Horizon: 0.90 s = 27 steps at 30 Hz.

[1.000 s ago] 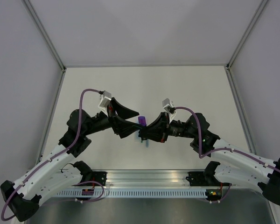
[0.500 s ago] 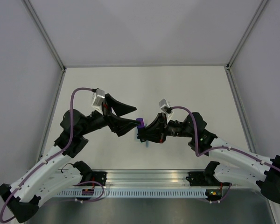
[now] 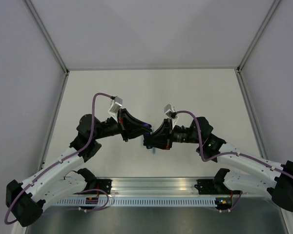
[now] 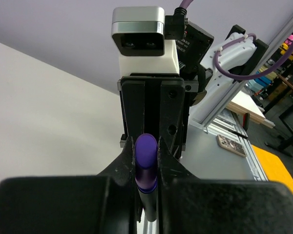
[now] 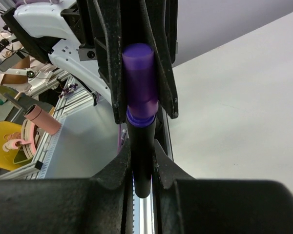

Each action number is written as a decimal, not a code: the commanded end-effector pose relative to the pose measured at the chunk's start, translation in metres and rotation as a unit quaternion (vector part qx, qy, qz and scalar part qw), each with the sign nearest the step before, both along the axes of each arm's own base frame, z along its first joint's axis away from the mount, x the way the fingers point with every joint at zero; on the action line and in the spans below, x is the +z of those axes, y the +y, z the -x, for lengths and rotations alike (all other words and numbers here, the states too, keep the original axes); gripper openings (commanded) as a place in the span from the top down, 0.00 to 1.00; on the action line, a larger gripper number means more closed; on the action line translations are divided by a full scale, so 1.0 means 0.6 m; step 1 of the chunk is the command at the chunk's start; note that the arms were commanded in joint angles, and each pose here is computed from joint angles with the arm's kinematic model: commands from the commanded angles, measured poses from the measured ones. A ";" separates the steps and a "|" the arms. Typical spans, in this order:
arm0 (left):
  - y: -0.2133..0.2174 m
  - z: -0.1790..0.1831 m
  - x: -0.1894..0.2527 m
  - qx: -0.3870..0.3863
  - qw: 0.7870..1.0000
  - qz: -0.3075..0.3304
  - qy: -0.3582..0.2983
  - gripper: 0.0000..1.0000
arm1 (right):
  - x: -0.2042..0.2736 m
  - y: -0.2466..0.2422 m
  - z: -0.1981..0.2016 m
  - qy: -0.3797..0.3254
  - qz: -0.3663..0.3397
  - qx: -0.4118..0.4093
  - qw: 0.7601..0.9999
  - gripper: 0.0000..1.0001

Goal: Insert the pens into the pen caps

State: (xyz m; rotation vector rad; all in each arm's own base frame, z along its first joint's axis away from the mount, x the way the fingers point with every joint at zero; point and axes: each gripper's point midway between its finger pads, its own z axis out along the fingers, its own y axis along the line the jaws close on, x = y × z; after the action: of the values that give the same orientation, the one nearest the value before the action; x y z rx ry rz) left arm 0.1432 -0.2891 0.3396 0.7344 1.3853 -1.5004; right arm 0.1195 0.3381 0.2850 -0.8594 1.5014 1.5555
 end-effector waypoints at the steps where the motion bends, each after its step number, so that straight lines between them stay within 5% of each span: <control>1: -0.004 0.033 -0.022 -0.060 0.998 -0.001 0.000 0.98 | 0.079 -0.007 -0.010 -0.064 -0.052 -0.027 0.996 1.00; 7: 0.010 0.071 -0.040 -0.101 0.995 0.017 0.001 0.98 | 0.172 -0.027 -0.045 -0.120 -0.091 -0.104 0.983 1.00; 16: 0.027 0.105 -0.056 -0.134 0.989 0.055 -0.014 0.98 | 0.272 -0.017 -0.072 -0.148 -0.130 -0.112 0.974 1.00; 27: 0.027 0.117 -0.062 -0.160 0.985 0.069 -0.011 0.98 | 0.280 0.026 -0.108 -0.134 -0.136 -0.102 0.976 1.00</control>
State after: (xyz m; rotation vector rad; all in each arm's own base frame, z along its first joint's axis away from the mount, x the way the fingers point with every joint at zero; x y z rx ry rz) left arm 0.1275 -0.2530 0.3781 0.5519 0.9431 -1.6139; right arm 0.1225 0.3600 0.3302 -1.0438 1.4832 1.5381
